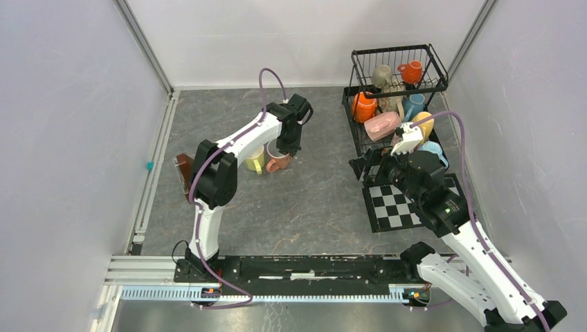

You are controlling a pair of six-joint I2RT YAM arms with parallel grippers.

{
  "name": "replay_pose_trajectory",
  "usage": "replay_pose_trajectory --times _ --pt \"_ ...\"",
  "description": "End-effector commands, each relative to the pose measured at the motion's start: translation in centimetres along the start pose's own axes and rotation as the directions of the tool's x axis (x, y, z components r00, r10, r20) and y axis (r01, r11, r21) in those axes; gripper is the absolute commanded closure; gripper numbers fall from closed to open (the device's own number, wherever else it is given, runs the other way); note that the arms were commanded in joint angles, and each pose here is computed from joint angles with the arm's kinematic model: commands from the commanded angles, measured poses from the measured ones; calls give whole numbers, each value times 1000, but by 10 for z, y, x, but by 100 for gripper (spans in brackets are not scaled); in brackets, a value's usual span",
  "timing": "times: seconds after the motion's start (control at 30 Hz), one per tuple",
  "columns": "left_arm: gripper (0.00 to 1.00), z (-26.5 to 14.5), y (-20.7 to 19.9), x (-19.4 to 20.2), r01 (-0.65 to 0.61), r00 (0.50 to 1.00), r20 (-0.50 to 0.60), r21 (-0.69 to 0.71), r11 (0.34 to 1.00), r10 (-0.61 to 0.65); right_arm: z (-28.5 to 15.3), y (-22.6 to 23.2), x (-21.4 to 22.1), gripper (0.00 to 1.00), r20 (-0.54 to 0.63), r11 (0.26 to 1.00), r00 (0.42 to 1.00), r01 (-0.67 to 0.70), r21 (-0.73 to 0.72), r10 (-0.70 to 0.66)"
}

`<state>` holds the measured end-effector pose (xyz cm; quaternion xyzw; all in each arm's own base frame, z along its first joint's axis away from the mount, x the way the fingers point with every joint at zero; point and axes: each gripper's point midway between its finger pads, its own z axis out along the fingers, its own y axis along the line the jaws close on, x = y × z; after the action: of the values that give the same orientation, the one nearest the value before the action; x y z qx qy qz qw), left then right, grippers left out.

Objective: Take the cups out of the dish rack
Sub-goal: Place the cup at the center of the board.

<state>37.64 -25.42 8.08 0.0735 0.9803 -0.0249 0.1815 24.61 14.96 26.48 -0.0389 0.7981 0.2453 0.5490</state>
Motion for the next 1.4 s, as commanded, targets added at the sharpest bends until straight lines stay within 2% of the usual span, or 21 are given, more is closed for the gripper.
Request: replay_pose_trajectory --times 0.0,0.33,0.47,0.53,0.63,0.67,0.9,1.17,1.37 --pt "78 -7 8 -12 -64 997 41 -17 998 64 0 8 -12 2 35 1000 999 6 -29 -5" --pt "44 -23 4 -23 -78 994 78 5 997 77 1 10 -15 2 29 999 1000 10 -32 -9" --pt "29 -44 -3 -32 -78 990 121 51 996 71 2 10 -15 2 25 1000 1000 10 -30 -10" --pt "18 -58 -8 -37 -78 987 146 88 993 64 2 10 -15 2 26 1000 1000 11 -28 -10" --pt "8 -81 -18 -44 -77 981 186 157 985 47 3 9 -14 2 22 1000 1000 10 -25 -9" --pt "2 -89 -20 -46 -77 979 201 177 981 40 3 9 -14 2 21 1000 1000 9 -23 -9" --pt "0 -145 -35 -47 -90 957 289 325 942 -8 3 1 -14 2 14 1000 1000 14 20 -14" --pt "0 -206 -47 -26 -151 921 383 508 848 -65 2 -27 -14 2 -4 983 999 32 180 -32" --pt "0 -234 -44 -5 -202 904 423 560 803 -67 7 -54 -8 2 -37 943 997 73 325 -65"
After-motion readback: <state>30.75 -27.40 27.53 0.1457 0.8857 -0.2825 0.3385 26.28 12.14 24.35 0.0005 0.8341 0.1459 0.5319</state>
